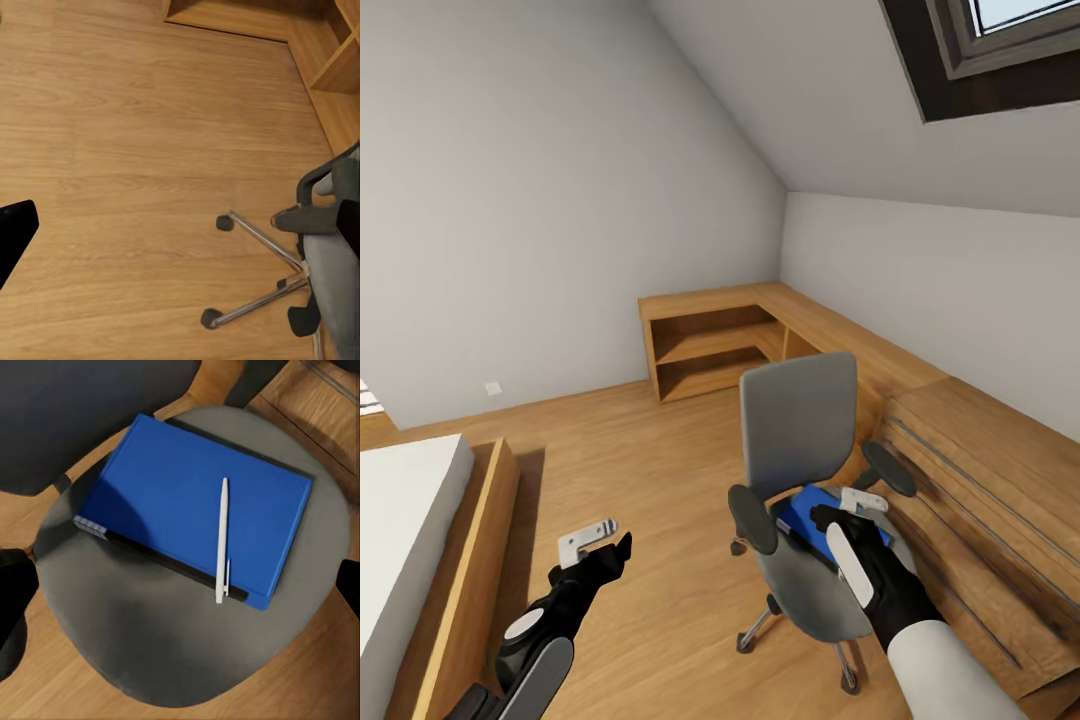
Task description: In the bedroom, organize the workspace by keeping the computer under the desk, ensuring the monitor is on the desk, placing the keyboard on the desk next to the monitor, placing the mouse on the desk next to the keyboard, moving the folder from the swivel chair onto the desk next to the mouse, stacking the notebook on top of the folder with the pen on top of the notebook, and positioning the swivel chair next to the desk.
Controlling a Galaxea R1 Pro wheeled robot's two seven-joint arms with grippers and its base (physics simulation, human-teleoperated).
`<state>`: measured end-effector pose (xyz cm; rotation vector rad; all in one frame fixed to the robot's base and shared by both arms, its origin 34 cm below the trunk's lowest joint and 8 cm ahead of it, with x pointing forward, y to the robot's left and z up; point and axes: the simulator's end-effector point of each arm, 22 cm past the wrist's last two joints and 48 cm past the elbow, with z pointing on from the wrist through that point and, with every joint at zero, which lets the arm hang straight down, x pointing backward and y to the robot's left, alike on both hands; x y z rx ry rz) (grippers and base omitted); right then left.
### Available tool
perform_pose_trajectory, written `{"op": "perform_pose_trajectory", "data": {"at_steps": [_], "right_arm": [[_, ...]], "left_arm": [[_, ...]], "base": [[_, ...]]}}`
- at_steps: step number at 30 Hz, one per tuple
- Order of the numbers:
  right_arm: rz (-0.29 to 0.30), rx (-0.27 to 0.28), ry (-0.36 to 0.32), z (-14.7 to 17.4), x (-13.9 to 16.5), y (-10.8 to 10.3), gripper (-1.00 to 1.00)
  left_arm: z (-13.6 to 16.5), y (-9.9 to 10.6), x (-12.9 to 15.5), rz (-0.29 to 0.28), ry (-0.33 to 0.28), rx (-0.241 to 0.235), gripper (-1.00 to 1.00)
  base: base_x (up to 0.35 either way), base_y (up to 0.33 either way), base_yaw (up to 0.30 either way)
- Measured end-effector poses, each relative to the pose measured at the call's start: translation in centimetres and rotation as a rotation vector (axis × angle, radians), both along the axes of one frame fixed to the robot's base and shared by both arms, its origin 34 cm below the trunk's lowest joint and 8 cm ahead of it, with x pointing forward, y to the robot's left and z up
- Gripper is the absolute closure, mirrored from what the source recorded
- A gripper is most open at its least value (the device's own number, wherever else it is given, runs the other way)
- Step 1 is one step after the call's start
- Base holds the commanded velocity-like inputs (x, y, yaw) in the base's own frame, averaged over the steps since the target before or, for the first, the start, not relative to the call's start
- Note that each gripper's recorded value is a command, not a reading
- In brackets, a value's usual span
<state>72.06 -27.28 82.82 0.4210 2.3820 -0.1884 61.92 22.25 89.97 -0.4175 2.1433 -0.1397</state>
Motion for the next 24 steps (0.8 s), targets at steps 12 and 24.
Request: {"op": "perform_pose_trajectory", "data": {"at_steps": [12, 24], "right_arm": [[-0.007, -0.015, -0.001, 0.01, -0.03, -1.25, -1.00], [0.000, -0.011, 0.009, -0.53, -0.22, -1.09, -1.00]], "left_arm": [[-0.22, 0.04, -0.07, 0.002, 0.006, 0.001, -1.00], [0.08, 0.94, 0.22, 0.025, -0.001, -0.003, -1.00]], "base": [[0.142, -0.062, 0.000], [0.039, -0.004, 0.000]]}}
